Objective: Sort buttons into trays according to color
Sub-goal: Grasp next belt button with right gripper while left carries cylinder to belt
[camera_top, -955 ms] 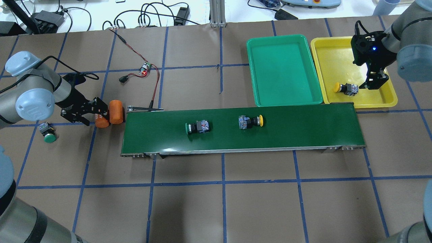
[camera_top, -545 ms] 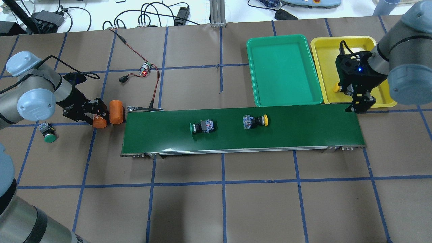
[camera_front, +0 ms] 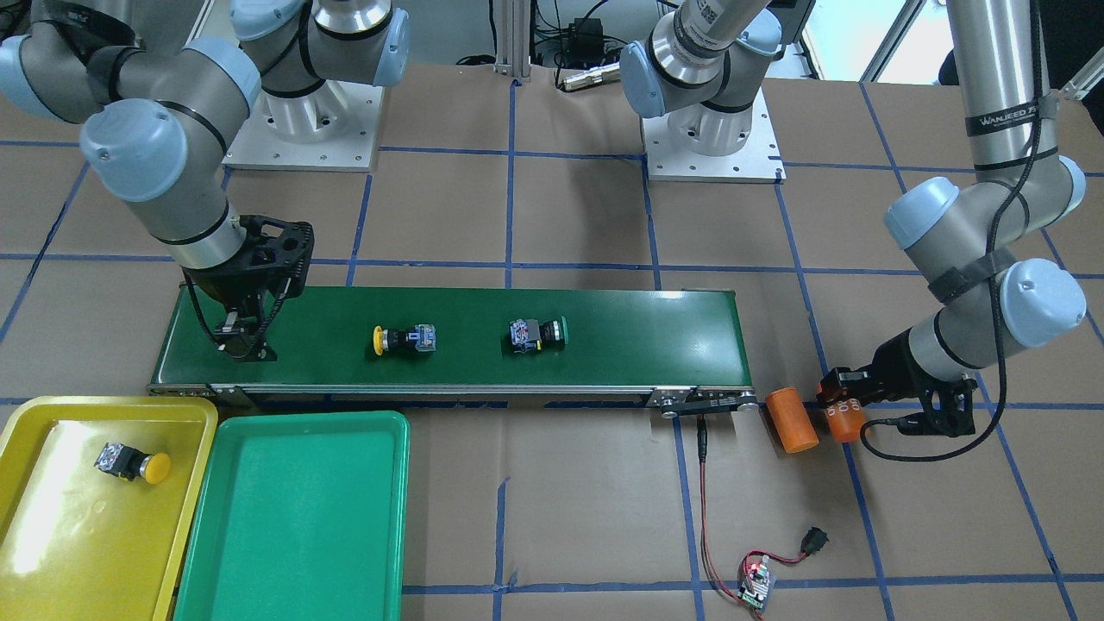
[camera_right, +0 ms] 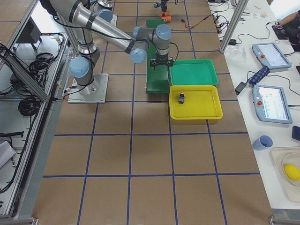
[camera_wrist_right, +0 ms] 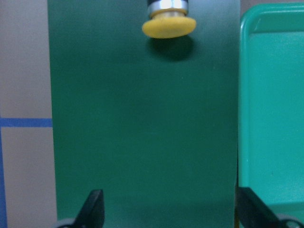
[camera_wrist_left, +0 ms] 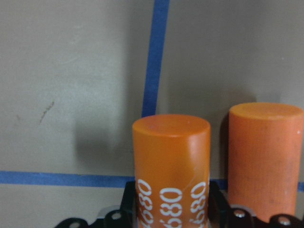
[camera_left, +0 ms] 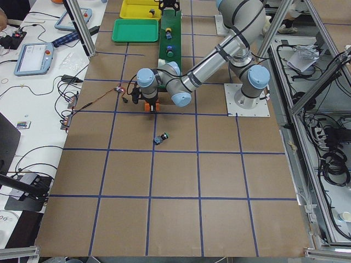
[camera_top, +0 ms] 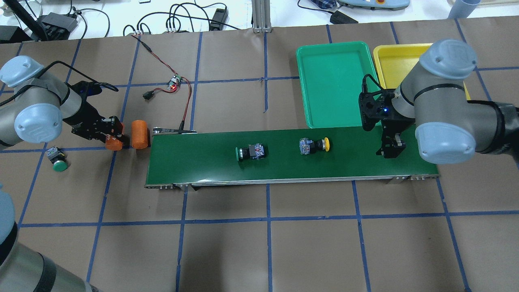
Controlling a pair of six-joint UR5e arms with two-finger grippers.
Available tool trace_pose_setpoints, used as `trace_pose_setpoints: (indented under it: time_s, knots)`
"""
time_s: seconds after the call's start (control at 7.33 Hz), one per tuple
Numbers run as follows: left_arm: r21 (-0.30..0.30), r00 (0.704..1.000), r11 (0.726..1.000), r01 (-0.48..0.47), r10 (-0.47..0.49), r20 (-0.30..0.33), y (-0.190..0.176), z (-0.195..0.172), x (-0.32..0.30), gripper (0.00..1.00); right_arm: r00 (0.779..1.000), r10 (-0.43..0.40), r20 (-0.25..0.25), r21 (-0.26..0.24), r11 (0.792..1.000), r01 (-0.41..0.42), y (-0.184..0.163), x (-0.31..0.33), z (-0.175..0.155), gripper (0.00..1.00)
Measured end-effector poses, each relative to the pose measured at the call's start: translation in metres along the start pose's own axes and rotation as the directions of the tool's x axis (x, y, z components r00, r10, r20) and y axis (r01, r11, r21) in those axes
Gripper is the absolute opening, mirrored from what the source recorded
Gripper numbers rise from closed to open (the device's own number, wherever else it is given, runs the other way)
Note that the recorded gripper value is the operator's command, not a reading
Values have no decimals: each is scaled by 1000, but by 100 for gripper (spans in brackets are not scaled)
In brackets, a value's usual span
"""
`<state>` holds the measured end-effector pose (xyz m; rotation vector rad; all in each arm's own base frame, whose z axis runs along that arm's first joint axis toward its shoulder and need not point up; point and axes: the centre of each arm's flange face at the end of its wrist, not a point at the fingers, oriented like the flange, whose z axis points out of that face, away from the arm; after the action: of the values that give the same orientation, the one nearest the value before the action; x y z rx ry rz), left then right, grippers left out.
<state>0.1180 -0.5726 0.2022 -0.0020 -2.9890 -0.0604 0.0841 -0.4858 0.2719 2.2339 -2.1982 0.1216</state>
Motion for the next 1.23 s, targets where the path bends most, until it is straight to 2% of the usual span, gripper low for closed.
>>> trace_pose_setpoints:
  time_s: [0.27, 0.41, 0.55, 0.68, 0.82, 0.95, 1.09, 1.23]
  knots:
    - [22, 986, 986, -165, 165, 13, 5, -23, 13, 0, 1000, -21, -23, -26, 999, 20, -27, -7, 10, 100]
    - [14, 964, 964, -264, 264, 11, 12, -43, 35, 0, 1000, -15, -23, -28, 999, 14, -36, -9, 13, 100]
    - [-3, 919, 919, -394, 394, 2, 23, -61, 65, 0, 1000, -16, -25, -29, 999, 15, -48, -12, 15, 100]
    - [-17, 844, 844, -536, 536, -8, 35, -73, 101, 0, 999, -17, -32, -28, 999, 16, -62, -13, 17, 100]
    - [-30, 743, 743, -669, 669, -19, 50, -78, 142, 0, 999, -6, -42, -26, 1000, 5, -72, -12, 21, 100]
    - [-41, 620, 619, -785, 784, -28, 68, -78, 185, 0, 998, 10, -55, -23, 1000, -11, -79, -9, 25, 100]
    - [-56, 484, 482, -874, 874, -34, 86, -74, 227, 0, 998, 19, -63, -21, 1000, -21, -85, -6, 28, 92]
    - [-83, 354, 351, -933, 934, -37, 98, -66, 261, 0, 998, 23, -66, -21, 999, -25, -87, -3, 30, 61]
